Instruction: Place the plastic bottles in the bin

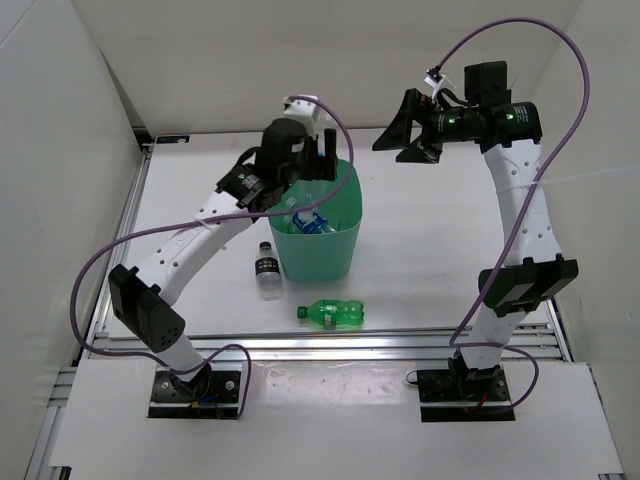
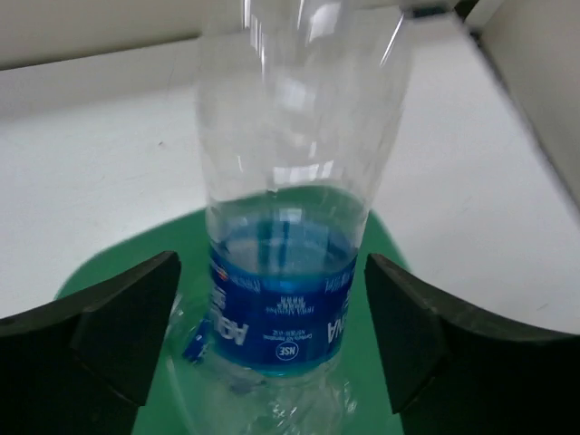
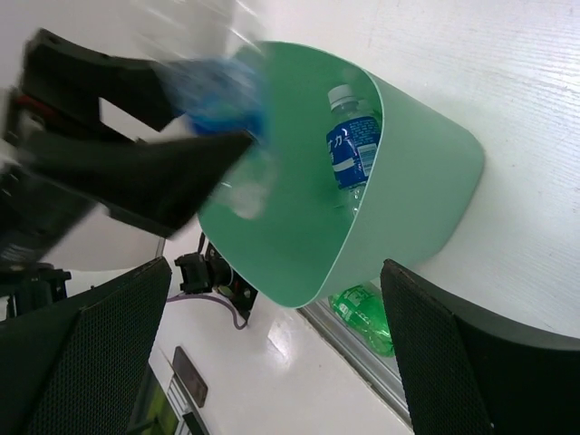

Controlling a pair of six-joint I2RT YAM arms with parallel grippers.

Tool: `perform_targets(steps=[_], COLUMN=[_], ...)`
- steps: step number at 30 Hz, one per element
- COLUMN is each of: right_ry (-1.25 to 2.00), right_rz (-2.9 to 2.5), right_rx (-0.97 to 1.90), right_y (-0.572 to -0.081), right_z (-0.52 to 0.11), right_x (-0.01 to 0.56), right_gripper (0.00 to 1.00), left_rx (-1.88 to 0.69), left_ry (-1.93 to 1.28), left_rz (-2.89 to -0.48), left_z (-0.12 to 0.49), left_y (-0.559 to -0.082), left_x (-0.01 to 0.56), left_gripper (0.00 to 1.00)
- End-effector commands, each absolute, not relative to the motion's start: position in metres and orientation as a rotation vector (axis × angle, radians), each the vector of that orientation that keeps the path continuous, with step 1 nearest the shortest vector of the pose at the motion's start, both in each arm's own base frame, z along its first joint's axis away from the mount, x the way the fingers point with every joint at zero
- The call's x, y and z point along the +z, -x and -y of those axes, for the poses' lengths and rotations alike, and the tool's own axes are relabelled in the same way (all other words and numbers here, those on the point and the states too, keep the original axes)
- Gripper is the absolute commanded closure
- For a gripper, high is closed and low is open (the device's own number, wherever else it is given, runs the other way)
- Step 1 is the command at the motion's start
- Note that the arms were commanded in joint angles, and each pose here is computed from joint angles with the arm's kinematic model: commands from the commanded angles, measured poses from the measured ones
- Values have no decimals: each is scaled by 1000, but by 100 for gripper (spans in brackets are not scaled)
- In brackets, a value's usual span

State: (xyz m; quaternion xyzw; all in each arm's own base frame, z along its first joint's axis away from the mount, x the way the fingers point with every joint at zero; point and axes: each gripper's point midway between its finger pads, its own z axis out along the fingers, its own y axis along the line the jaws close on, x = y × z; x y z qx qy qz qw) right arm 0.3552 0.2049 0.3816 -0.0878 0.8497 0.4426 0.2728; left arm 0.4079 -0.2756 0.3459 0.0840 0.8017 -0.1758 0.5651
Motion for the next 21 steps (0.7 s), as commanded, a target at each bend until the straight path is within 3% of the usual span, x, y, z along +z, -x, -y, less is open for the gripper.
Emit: perform_targets(steps=[1, 6, 10, 13, 21], right_ry=[273, 264, 292, 355, 469], right_rz=[-2247, -2258, -2251, -2268, -2418], right_rx=[1177, 1169, 1150, 1097, 911], right_y=[-353, -354, -343, -326, -252], right_z=[-204, -203, -203, -208, -224], right_x=[389, 386, 390, 384, 325], right_gripper=[0, 0, 0, 0, 0], left_rx=[-306, -152, -86, -68, -342], left_ry=[-172, -103, 112, 286, 413], left_rz=[-1778, -1619, -1591, -1680, -2103], left_z=[258, 214, 149, 104, 96], left_y=[-393, -382, -373, -364, -338], left_x=[391, 465, 473, 411, 231], left_gripper=[0, 0, 0, 0, 0])
